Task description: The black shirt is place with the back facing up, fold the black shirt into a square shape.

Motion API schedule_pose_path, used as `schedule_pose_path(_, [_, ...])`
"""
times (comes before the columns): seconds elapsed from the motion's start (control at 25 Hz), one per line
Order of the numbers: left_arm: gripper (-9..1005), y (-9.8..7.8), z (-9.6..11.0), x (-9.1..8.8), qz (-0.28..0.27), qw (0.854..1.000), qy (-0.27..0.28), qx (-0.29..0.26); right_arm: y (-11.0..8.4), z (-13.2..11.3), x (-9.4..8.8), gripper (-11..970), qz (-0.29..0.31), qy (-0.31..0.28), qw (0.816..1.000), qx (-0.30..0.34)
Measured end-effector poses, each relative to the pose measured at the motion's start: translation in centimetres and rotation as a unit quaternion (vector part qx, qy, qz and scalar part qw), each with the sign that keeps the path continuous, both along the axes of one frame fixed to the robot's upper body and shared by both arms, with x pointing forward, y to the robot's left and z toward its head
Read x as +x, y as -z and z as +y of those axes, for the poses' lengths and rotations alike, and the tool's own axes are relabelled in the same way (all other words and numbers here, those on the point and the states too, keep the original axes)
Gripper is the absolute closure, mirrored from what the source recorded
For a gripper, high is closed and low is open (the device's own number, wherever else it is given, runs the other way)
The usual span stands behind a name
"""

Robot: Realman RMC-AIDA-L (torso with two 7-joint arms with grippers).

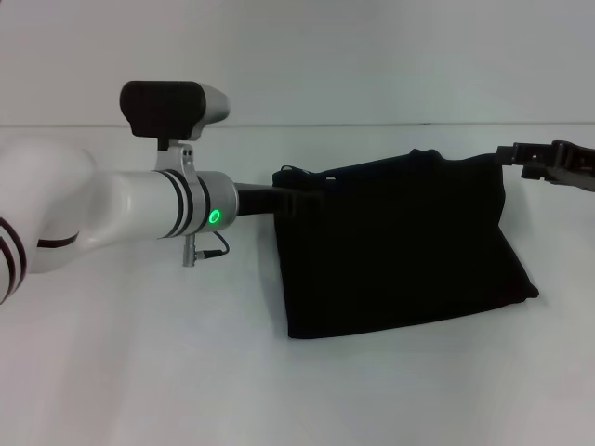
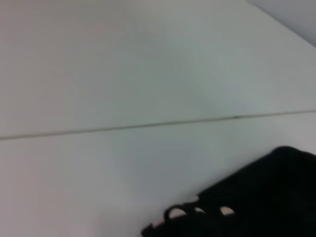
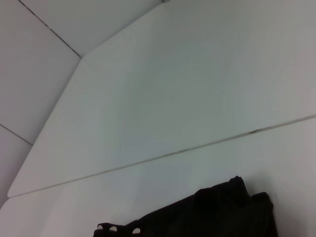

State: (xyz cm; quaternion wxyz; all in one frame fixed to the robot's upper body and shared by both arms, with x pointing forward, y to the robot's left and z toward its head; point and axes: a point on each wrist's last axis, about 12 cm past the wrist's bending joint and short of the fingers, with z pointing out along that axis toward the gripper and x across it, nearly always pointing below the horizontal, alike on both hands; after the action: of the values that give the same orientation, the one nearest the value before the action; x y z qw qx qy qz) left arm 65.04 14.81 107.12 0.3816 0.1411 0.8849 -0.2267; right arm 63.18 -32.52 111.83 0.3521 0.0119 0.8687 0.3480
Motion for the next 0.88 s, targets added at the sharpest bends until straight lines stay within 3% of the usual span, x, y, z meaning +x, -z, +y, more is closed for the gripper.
schedule_pose_path(0.28, [71,-0.10,-0.14,0.03,-0.010,1.000,0.014,0.014,0.07,-0.15,-0.04,252,0.000,0.003,1.000,-0.001])
schedule_pose_path(0.72, [456,-0.51,0.01,0.33,-0.028,0.999,0.017,0.014,0.23,-0.35,-0.18,252,0.002,0.007,1.000,-0.001])
schedule_pose_path(0.8, [670,-0.52,-0.01,0.35,-0.028,0.999,0.018,0.015,0.19,-0.44,-0.17,252,0.001,0.009,1.000,0.000])
schedule_pose_path(0.88, [711,-0.51,0.01,0.35,-0.028,0.999,0.018,0.015,0.16,-0.52,-0.17,252,0.000,0.011,1.000,0.001])
